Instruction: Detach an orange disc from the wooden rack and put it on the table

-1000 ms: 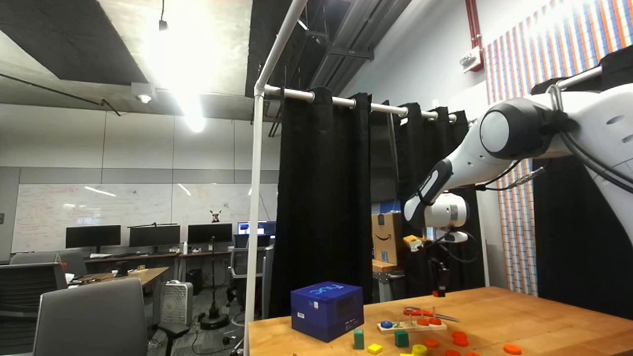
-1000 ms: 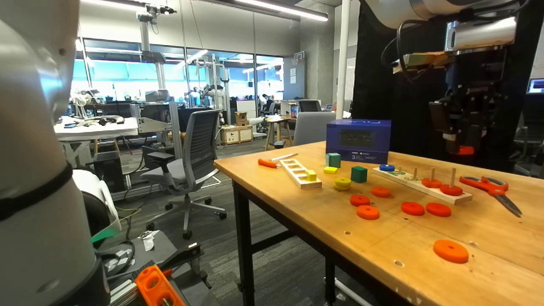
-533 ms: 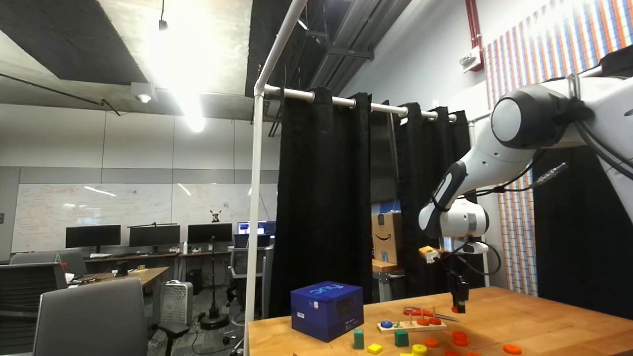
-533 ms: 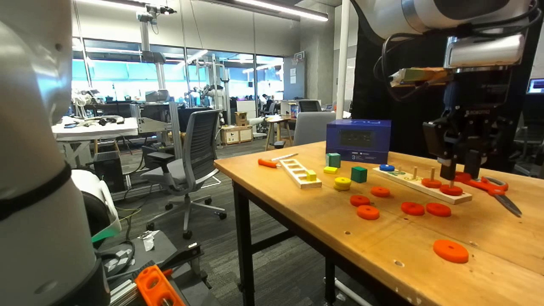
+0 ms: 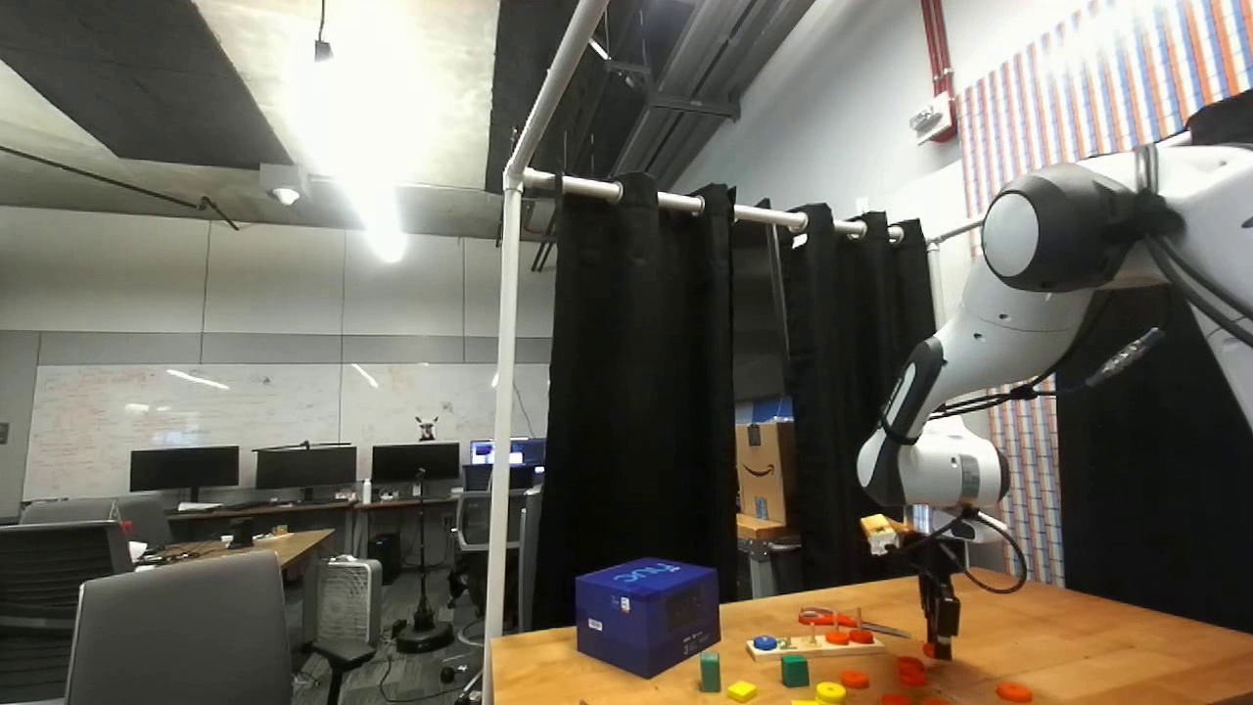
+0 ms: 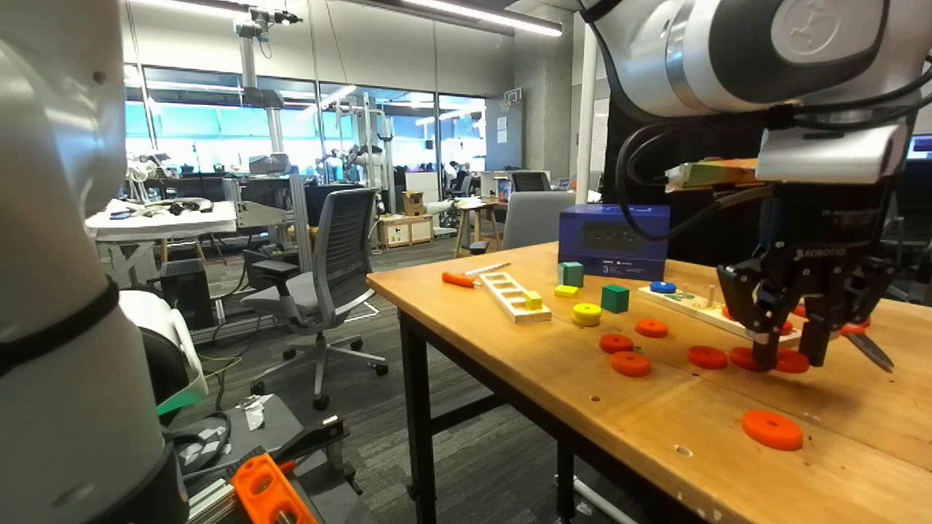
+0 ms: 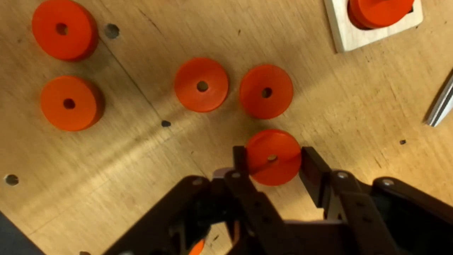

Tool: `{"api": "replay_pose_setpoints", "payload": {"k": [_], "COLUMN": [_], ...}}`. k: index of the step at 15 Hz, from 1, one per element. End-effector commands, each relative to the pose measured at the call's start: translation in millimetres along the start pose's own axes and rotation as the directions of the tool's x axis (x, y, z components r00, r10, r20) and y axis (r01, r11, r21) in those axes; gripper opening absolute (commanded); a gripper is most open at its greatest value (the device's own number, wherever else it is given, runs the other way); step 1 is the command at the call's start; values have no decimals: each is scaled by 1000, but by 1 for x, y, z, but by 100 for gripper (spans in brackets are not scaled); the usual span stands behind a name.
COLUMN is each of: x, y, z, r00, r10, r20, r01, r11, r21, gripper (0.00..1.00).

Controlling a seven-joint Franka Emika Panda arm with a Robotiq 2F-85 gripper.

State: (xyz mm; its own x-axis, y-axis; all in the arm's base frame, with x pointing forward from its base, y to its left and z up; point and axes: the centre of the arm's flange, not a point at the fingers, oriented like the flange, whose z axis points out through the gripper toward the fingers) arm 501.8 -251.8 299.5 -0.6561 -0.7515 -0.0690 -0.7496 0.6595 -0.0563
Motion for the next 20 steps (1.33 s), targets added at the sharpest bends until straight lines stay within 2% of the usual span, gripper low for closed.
{"api": "replay_pose_setpoints", "payload": {"k": [1,10,11,12,16,18,20], "x": [13,27,27,27,27,22,14], "y": [19,30,31,32,39,47,66], "z": [3,7,5,3,-9,-29,-60], "r00": [997,994,994,994,994,997,991], "r10": [29,60,61,61,50,-3,-122], "r20": [68,86,93,91,92,83,47], "r01": [-32,-66,-66,-67,-55,-1,120], "r11": [998,996,996,996,997,999,992], "r21": [47,63,60,59,57,51,47], "gripper": [18,17,52,68,97,100,100]}}
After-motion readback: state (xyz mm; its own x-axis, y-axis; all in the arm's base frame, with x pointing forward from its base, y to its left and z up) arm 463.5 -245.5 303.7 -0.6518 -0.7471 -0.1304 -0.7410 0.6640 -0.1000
